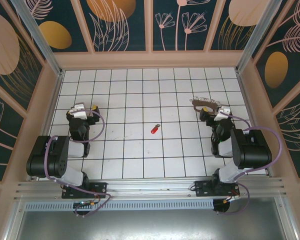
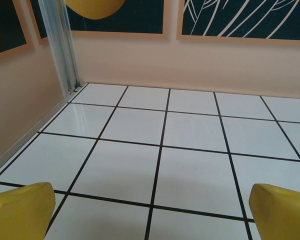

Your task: Put the keys on the keyring

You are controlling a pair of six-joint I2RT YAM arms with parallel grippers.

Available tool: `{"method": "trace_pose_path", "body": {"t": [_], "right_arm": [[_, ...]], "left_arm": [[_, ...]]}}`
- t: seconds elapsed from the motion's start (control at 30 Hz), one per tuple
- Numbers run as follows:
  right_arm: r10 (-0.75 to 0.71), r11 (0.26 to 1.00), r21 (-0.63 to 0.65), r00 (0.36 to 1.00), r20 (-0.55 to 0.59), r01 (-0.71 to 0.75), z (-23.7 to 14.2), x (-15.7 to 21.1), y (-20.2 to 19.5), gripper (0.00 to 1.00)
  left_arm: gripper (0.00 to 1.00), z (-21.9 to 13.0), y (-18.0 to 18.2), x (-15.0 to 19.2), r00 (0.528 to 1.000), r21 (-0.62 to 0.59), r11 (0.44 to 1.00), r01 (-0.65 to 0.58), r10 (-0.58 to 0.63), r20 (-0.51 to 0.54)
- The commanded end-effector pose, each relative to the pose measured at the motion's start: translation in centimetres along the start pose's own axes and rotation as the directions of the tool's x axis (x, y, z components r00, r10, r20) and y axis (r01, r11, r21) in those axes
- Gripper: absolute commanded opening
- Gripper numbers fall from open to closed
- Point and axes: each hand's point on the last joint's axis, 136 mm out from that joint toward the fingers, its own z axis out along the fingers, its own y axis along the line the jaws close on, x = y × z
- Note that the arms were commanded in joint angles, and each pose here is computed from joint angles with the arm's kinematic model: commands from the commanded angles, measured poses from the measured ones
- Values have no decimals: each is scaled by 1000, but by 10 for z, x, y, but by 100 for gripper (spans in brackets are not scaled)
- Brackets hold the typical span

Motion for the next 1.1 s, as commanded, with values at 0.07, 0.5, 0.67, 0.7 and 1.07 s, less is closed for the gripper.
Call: {"method": "trace_pose_path", "body": {"t": [0.07, 0.5, 0.67, 0.7, 1.07], "right_arm": [[10, 998, 65, 996, 87, -16, -6, -25, -7, 99], [147, 988, 63, 988, -52, -144, -15, -84, 42, 99], [163, 986, 74, 935, -315, -147, 10, -62, 58, 99], [150, 989, 66, 916, -373, -135, 19, -56, 63, 99], [66, 995, -10, 722, -689, -101, 73, 19, 88, 99]], "left_arm": [[99, 3, -11, -9, 1000, 60, 998, -5, 4, 3], [99, 11, -24, -44, 929, 24, 967, 256, -239, -281], [99, -6, -80, -55, 847, 268, 842, 469, -343, -406], [99, -12, -89, -59, 834, 305, 811, 499, -354, -424], [98, -45, -144, -56, 754, 379, 728, 571, -282, -594]]}}
